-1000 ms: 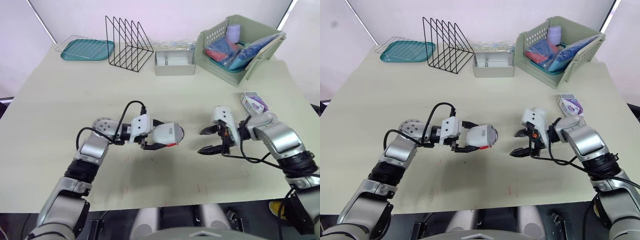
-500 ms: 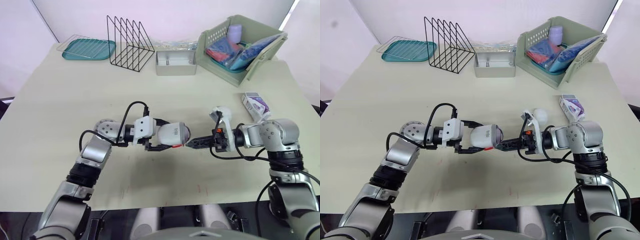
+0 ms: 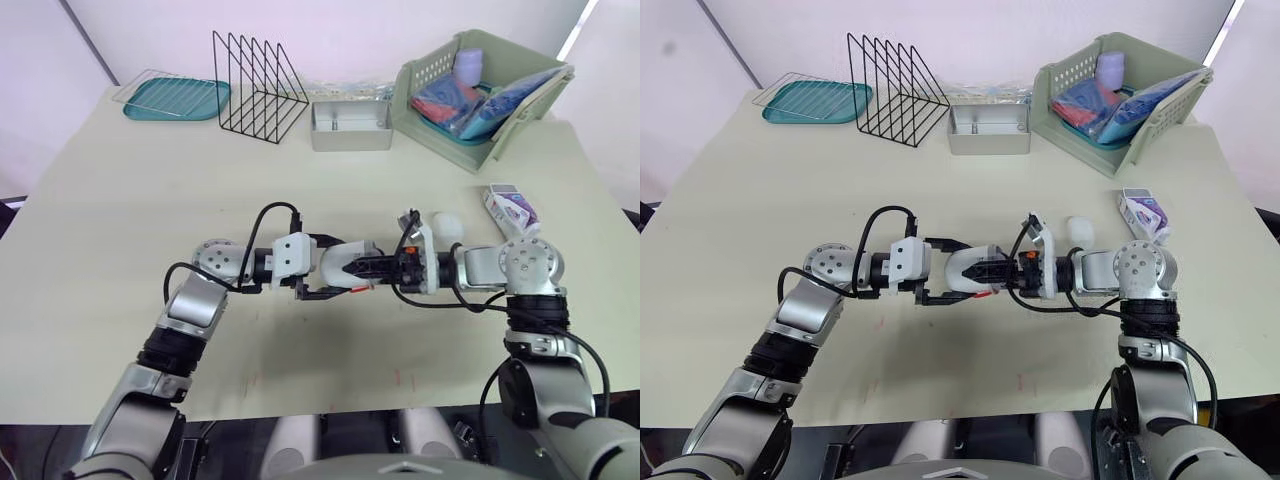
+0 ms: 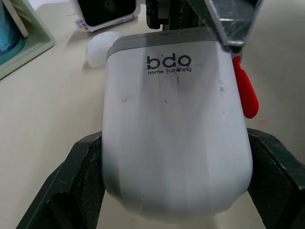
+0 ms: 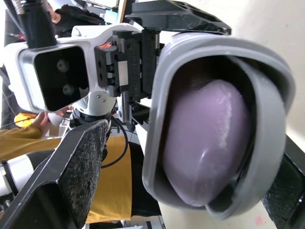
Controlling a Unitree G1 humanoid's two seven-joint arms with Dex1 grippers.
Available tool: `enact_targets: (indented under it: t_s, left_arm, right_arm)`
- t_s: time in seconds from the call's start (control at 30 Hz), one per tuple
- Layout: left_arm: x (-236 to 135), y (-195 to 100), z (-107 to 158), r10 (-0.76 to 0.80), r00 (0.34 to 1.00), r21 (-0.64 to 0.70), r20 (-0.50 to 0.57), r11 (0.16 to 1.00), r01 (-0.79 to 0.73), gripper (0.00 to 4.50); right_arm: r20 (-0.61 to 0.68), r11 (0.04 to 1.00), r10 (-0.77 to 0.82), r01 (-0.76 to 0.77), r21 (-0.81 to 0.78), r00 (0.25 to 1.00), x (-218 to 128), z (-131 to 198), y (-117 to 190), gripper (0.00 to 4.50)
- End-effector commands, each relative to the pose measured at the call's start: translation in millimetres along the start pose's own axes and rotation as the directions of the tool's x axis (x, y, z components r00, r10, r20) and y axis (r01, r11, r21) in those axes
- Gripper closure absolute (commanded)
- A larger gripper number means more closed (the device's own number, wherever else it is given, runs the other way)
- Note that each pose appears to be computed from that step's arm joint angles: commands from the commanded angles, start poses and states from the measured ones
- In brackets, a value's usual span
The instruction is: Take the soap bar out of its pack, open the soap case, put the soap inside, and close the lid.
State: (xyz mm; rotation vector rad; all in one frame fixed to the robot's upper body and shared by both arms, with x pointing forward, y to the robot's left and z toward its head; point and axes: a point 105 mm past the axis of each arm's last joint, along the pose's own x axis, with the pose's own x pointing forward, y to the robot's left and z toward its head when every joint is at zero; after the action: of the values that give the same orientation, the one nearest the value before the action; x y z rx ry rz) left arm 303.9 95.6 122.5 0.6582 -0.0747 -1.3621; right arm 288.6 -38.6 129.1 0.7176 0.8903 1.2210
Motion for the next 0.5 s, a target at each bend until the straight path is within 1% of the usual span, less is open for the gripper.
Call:
enact_targets:
  t_s: [0.03,0.5]
  left_arm:
    - [2.1,5.3,14.1,0.013,0.999,0.06,0.032,0.998,-0.015,1.04]
    - [2.6,6.9,15.0,0.015,0.999,0.063,0.034,0.998,-0.017,1.04]
  right_arm:
    - [0.011,0.999,0.043,-0.043,-0.014,0.999,0.7,3.7,10.9,0.12]
    - [0.013,1.0,-0.001,0.0,0.021,1.0,-2.7,0.0,3.2,0.12]
